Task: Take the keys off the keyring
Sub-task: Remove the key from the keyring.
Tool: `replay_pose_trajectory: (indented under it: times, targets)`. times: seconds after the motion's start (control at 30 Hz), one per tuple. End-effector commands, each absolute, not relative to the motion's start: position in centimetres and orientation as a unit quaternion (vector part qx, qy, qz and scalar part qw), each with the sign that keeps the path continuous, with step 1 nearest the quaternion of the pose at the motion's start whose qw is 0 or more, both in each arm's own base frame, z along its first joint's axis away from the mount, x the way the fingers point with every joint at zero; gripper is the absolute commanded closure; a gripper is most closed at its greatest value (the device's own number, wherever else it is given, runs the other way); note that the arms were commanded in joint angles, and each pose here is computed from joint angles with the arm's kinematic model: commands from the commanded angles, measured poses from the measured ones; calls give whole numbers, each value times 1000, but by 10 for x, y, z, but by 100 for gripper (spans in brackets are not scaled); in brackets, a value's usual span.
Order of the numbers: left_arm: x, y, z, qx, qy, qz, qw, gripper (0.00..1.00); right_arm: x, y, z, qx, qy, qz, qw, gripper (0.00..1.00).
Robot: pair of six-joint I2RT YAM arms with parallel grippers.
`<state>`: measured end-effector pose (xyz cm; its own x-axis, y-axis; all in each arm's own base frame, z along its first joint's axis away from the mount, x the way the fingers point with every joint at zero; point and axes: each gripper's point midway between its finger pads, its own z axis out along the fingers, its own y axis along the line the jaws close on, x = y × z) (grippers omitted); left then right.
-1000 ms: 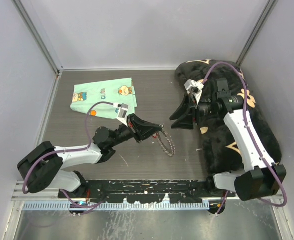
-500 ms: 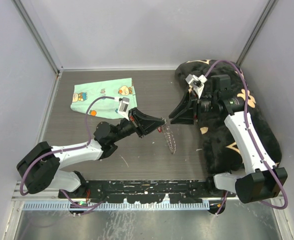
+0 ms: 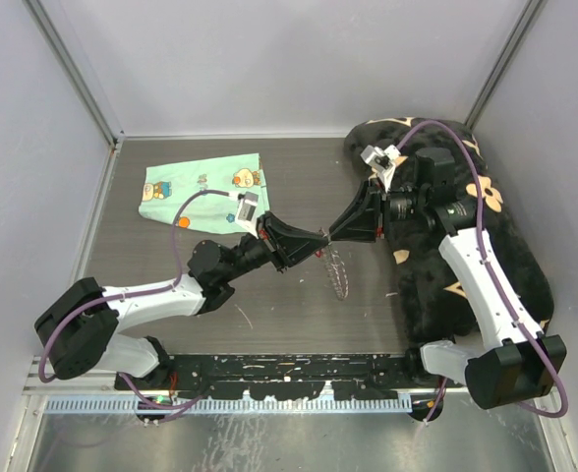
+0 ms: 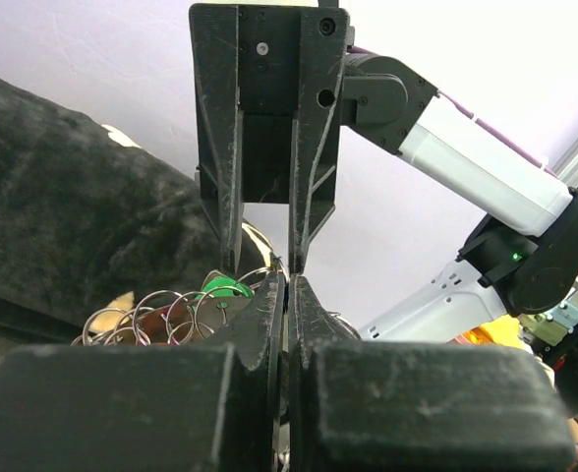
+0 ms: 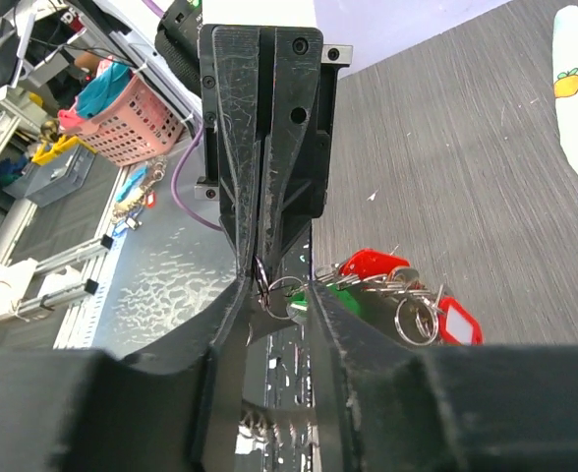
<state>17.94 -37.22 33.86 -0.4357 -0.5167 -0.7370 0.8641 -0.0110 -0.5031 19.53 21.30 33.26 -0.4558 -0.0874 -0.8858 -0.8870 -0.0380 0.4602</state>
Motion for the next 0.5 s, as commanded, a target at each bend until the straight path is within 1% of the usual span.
replay_pose_trajectory:
  times: [0.0, 0.2, 0.33, 0.47]
  targets:
    - [175, -364, 383, 169, 429, -703, 541, 100, 192, 214, 348, -413, 594, 590, 358, 69]
    - [175, -366, 382, 169, 431, -699, 545, 100, 192, 214, 345, -410, 597, 589, 359, 80]
    - [176, -366, 381, 167, 432, -698, 547, 100, 191, 214, 344, -409, 597, 589, 360, 80]
    - [177, -365, 383, 163, 431, -696, 551, 100, 190, 214, 341, -408, 598, 590, 359, 77]
